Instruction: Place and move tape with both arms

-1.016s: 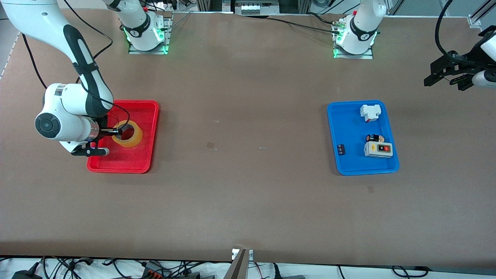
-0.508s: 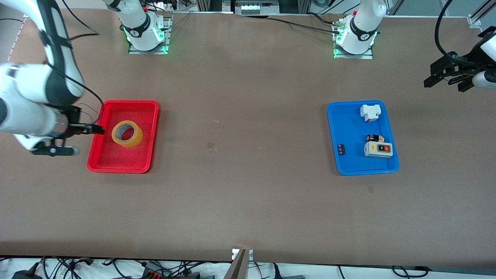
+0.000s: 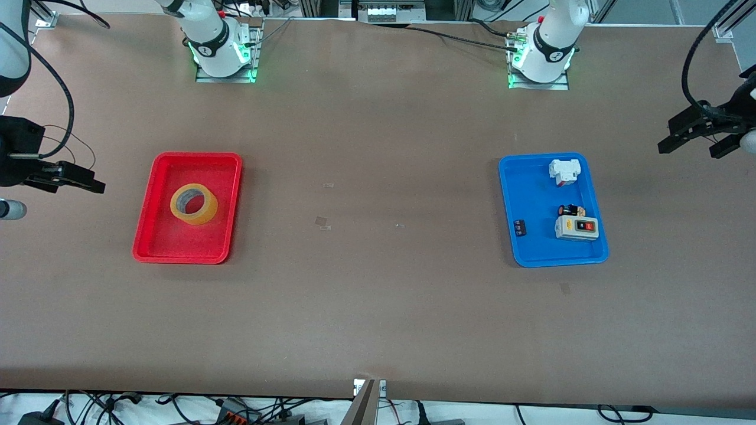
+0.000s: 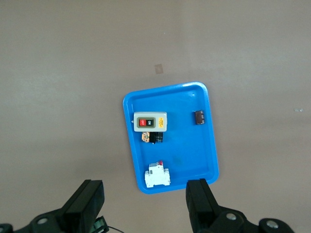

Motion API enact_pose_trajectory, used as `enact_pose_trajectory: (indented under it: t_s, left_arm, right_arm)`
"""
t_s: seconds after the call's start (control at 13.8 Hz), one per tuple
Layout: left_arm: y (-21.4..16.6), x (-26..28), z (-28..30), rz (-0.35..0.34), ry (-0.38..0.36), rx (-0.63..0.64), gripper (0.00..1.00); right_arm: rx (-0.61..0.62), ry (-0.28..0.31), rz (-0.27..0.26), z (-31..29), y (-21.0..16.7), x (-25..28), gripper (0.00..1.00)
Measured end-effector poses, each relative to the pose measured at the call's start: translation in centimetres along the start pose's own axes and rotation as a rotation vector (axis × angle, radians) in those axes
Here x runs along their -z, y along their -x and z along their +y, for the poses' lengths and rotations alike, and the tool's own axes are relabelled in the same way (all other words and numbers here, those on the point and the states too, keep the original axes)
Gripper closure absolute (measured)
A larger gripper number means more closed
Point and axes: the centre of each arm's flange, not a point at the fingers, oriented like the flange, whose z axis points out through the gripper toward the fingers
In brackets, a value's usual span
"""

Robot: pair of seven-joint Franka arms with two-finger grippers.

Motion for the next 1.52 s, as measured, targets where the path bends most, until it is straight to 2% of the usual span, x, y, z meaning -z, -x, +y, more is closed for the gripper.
enact_pose_trajectory:
  t_s: [0.15, 0.44, 0.73, 1.09, 1.52]
  left_arm:
    - [-0.2, -0.1, -0.1, 0.004, -0.002, 0.001, 0.00]
    - [-0.5, 0.0, 0.4, 0.020, -0.019, -0.011, 0.00]
    - [0.0, -0.5, 0.9, -0.026, -0.014, -0.021, 0.00]
    - [0.3, -0.4, 1.3, -0.043, -0.012, -0.033, 0.00]
    - [0.3, -0.4, 1.3, -0.043, -0.012, -0.034, 0.00]
  right_arm:
    - [0.000, 0.000, 0.012, 0.0, -0.5, -0.3, 0.00]
    - [-0.002, 0.001, 0.075, 0.1, -1.3, 0.2, 0.00]
    - [0.003, 0.003, 0.119, 0.2, -0.3, -0.4, 0.00]
    - [0.018, -0.001, 0.118, 0.3, 5.1, -0.9, 0.00]
    - [0.028, -0.002, 0.110, 0.3, 6.0, -0.7, 0.00]
